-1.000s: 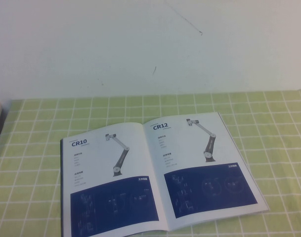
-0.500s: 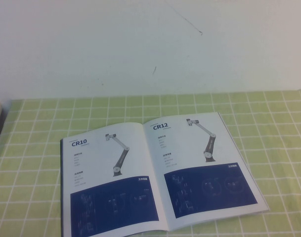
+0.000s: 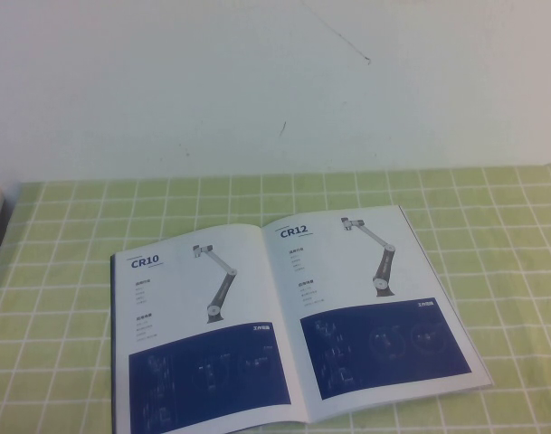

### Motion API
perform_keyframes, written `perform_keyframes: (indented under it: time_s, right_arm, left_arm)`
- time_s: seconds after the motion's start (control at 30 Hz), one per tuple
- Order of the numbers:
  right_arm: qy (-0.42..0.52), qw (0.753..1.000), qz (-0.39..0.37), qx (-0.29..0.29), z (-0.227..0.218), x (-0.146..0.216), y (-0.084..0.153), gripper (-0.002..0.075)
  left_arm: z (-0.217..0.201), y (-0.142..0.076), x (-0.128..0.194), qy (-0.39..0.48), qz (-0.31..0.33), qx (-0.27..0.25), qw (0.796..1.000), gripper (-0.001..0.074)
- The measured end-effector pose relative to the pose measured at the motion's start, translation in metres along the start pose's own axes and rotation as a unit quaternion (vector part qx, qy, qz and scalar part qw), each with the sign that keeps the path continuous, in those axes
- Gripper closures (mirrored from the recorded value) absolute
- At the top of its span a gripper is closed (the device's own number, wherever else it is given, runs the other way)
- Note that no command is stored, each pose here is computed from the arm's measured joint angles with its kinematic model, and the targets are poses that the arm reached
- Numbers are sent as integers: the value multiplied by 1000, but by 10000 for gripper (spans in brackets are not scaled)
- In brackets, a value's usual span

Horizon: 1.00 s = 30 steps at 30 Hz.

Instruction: Close book

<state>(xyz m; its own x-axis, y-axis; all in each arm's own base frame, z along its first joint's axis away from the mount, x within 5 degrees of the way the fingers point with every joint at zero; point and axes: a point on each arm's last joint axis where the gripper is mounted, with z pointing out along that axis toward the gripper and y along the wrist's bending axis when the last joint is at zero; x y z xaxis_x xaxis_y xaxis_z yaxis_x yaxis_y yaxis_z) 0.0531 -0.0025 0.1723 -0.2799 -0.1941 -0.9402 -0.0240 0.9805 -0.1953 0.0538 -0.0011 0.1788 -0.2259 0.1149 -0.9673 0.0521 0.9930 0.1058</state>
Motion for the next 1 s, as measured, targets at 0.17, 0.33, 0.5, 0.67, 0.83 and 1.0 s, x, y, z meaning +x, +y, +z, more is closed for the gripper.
perform_keyframes:
  time_s: [0.17, 0.33, 0.5, 0.67, 0.83, 1.0]
  right_arm:
    - [-124, 992, -3, 18, -3, -22, -3, 729]
    - [-301, 953, -3, 43, -17, -52, -7, 729]
    - [-412, 909, 1, 59, -31, -68, -10, 729]
    - [-427, 901, 33, 67, -34, -70, -13, 729]
    - [-340, 938, 35, 54, -31, -75, -15, 729]
    - [-231, 972, 2, 33, -42, -109, -20, 729]
  left_arm:
    - [-1, 1, -17, -95, 11, -9, 995, 739]
    - [-6, 2, -32, -182, 15, -15, 983, 739]
    - [-9, 2, -40, -225, 15, -18, 974, 739]
    - [-13, 3, -46, -264, 5, -17, 964, 739]
    - [-14, 4, -49, -282, -29, -15, 959, 739]
    - [-23, 7, -69, -226, -49, -8, 973, 739]
